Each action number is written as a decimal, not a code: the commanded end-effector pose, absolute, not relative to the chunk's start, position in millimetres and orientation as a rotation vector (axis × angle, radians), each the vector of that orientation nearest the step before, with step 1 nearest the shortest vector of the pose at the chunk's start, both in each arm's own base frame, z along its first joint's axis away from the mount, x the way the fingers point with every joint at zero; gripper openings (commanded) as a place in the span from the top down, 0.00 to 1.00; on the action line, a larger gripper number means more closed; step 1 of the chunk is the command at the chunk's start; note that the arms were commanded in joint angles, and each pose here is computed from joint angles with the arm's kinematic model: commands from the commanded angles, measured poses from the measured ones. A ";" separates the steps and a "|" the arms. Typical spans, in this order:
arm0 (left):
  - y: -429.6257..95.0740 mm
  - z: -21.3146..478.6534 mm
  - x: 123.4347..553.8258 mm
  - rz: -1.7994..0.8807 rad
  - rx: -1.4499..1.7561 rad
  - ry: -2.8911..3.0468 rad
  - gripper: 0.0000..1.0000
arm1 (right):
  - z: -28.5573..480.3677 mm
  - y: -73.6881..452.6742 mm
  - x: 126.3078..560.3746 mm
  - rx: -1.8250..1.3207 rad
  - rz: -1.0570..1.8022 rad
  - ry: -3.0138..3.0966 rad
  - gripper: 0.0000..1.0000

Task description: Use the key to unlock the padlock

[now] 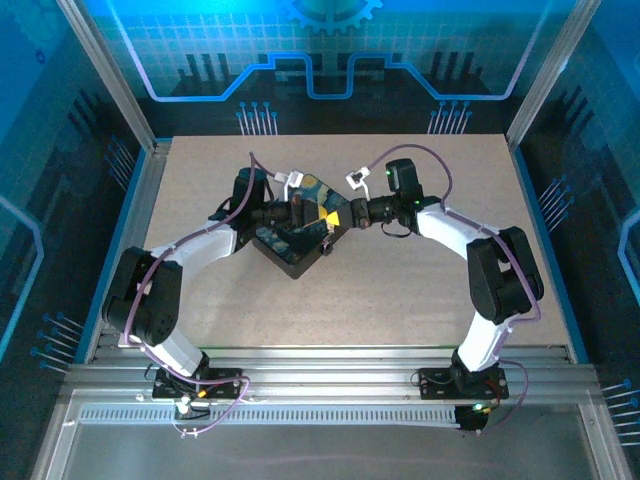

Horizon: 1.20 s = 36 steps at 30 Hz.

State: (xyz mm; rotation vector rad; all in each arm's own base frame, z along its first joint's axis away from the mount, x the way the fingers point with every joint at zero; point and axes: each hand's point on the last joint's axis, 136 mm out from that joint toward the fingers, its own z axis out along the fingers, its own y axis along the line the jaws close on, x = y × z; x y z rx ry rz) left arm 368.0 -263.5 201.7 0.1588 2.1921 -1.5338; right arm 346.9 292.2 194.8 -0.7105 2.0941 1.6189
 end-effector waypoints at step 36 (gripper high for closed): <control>-236.2 193.9 402.3 -1.505 -0.077 2.146 1.00 | 171.8 312.9 374.4 -0.167 1.708 2.058 0.57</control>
